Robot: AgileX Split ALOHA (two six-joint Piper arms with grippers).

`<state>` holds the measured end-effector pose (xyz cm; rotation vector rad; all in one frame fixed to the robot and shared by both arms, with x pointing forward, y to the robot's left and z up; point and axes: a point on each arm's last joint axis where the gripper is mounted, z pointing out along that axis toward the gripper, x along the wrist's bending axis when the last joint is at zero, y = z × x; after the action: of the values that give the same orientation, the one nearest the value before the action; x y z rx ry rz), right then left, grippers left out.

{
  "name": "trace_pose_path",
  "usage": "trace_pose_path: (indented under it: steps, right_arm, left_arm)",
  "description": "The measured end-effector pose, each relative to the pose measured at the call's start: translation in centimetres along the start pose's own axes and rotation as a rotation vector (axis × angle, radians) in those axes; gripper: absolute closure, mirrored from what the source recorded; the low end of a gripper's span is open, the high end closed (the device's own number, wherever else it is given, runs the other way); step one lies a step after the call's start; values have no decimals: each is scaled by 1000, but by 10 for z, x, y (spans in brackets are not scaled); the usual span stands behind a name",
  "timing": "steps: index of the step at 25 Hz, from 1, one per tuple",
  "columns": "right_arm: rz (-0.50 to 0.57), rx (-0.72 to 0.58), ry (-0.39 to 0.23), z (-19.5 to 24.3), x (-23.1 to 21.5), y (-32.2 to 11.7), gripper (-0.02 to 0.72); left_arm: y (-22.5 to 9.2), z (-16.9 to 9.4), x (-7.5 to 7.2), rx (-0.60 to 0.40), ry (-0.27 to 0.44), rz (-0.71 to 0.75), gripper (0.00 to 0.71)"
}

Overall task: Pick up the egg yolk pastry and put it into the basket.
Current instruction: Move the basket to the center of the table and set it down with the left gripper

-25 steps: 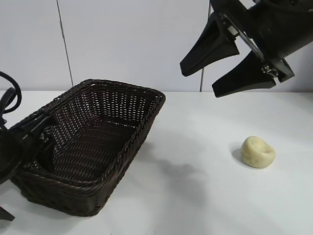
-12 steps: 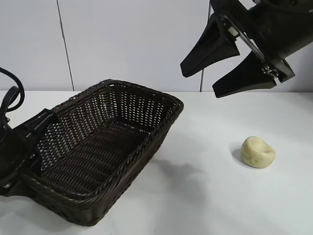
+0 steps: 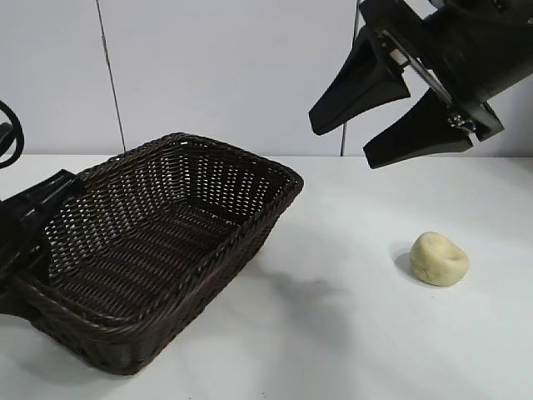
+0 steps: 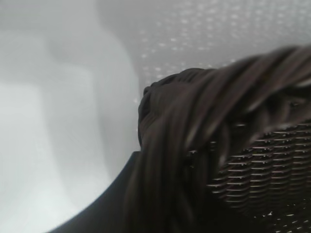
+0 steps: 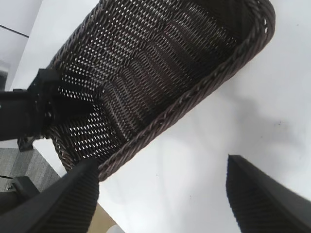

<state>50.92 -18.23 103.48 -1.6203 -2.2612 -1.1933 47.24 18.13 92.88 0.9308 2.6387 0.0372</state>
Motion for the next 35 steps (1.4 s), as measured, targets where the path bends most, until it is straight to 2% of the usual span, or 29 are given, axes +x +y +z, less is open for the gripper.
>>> trace_pose_path:
  steps: [8,16,20,23,26,29,35]
  right_arm:
    - [-4,2,-3,0,0,0,175]
    - [-4,3,-2,0,0,0,175]
    - [-4,4,-2,0,0,0,175]
    - [-4,4,-2,0,0,0,175]
    - [-4,4,-2,0,0,0,175]
    - [-4,4,-2,0,0,0,175]
    - [-4,4,-1,0,0,0,175]
  left_arm:
    - [25,-20,-31,81,-75,240,607]
    - [63,-33,-33,141,-107,456,607]
    - [68,-20,-42,223,-73,621,607]
    - [72,-6,-58,290,-74,733,607]
    - [80,2,-78,313,-98,805,607]
    - [86,10,-92,322,-108,860,607]
    - [89,17,-97,322,-111,918,607]
